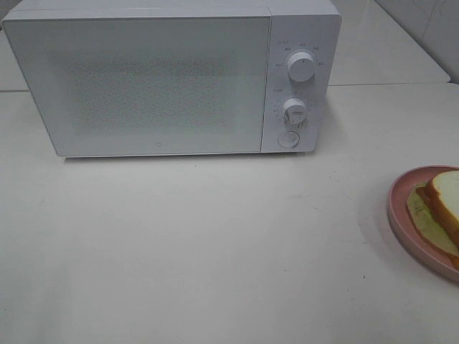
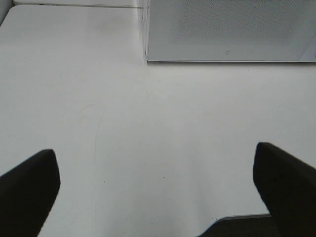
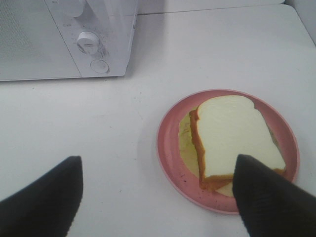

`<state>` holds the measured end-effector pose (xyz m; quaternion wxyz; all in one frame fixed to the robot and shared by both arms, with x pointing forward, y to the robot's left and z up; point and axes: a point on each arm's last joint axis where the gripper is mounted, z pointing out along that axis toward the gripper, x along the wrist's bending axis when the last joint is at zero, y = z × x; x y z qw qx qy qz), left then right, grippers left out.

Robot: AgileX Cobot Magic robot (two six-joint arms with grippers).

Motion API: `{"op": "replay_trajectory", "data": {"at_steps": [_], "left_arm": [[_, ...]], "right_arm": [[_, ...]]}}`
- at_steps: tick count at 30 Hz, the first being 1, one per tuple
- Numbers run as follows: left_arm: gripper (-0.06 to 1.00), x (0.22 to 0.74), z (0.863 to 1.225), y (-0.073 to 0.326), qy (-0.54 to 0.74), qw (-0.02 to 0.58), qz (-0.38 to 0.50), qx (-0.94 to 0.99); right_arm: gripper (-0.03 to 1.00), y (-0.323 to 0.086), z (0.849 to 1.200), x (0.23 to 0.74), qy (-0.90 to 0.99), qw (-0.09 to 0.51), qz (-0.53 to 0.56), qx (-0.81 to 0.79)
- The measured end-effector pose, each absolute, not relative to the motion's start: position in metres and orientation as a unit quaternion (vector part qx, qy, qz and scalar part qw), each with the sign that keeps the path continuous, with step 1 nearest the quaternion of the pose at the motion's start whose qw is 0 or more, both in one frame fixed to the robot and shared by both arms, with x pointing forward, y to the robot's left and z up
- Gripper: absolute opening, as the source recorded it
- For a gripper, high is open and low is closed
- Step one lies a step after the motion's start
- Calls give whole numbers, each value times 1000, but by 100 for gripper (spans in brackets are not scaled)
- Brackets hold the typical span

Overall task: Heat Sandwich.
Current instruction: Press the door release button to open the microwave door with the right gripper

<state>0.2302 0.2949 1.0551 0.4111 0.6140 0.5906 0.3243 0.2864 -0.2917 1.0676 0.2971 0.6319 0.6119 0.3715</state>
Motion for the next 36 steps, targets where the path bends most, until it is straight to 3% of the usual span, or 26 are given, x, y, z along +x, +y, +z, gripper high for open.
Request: {"op": "replay_trajectory", "data": {"at_steps": [22,36], "left_arm": [[99,230,1055,295,591,411,324,614],[99,230,1055,295,591,411,324,614]], "right_arm": [[76,-292,1056,377,603,281,359,655],[76,-281,1022,442,607,293,375,637]]}}
